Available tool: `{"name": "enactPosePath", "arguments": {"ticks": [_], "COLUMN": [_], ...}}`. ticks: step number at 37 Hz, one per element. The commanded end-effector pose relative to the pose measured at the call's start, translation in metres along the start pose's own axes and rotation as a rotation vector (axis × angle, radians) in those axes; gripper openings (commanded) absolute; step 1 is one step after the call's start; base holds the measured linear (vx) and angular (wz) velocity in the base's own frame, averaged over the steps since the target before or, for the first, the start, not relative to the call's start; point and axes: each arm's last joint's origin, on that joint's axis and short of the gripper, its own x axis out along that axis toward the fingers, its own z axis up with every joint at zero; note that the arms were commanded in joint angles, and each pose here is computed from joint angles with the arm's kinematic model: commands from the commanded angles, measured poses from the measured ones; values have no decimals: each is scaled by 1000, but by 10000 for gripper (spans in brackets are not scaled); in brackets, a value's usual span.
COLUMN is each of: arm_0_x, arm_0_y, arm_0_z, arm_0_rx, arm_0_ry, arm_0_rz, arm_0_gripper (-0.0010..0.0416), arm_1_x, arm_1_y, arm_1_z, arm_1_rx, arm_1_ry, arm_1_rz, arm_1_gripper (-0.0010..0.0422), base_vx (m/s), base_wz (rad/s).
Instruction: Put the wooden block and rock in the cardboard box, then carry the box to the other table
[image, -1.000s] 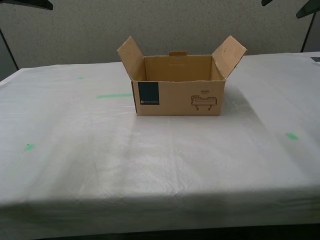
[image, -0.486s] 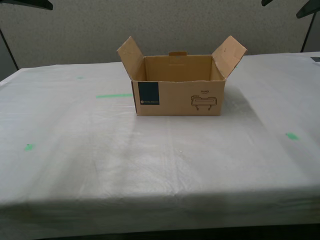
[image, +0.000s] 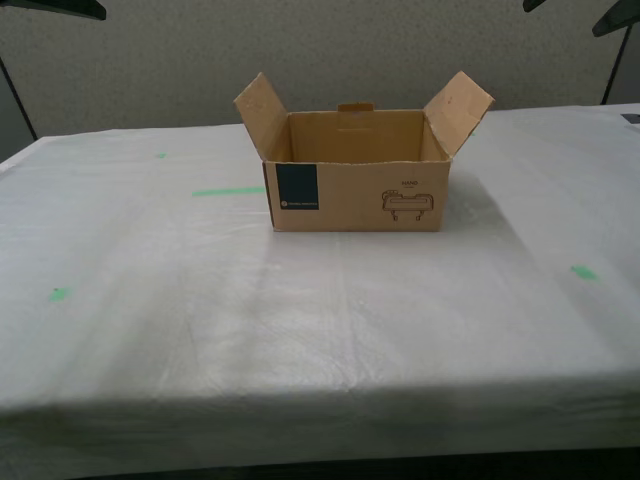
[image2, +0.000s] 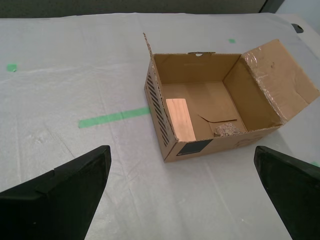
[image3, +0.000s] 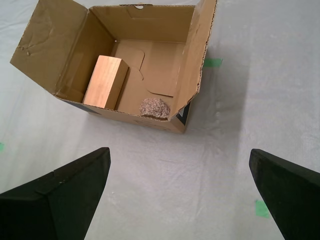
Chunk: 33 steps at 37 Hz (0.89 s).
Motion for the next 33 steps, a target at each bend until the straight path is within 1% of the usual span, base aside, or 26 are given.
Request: {"name": "enactPosePath", "arguments": {"ticks": [1, 33], "arm_0_x": [0, 0], "arm_0_y": [0, 0], "arm_0_z": [0, 0], "arm_0_rx": [-2, -2], "arm_0_ry": [-2, -3], "arm_0_rz": [-3, -3], "arm_0_gripper": [387, 387], "arm_1_x": [0, 0], "arm_1_y": [0, 0], "arm_1_z": [1, 1], "arm_1_rx": [4, 4], "arm_1_ry": [-4, -4], "arm_1_rz": [0, 0], "arm_1_gripper": [391, 391], "base_vx": [0, 0], "base_wz": [0, 0]}}
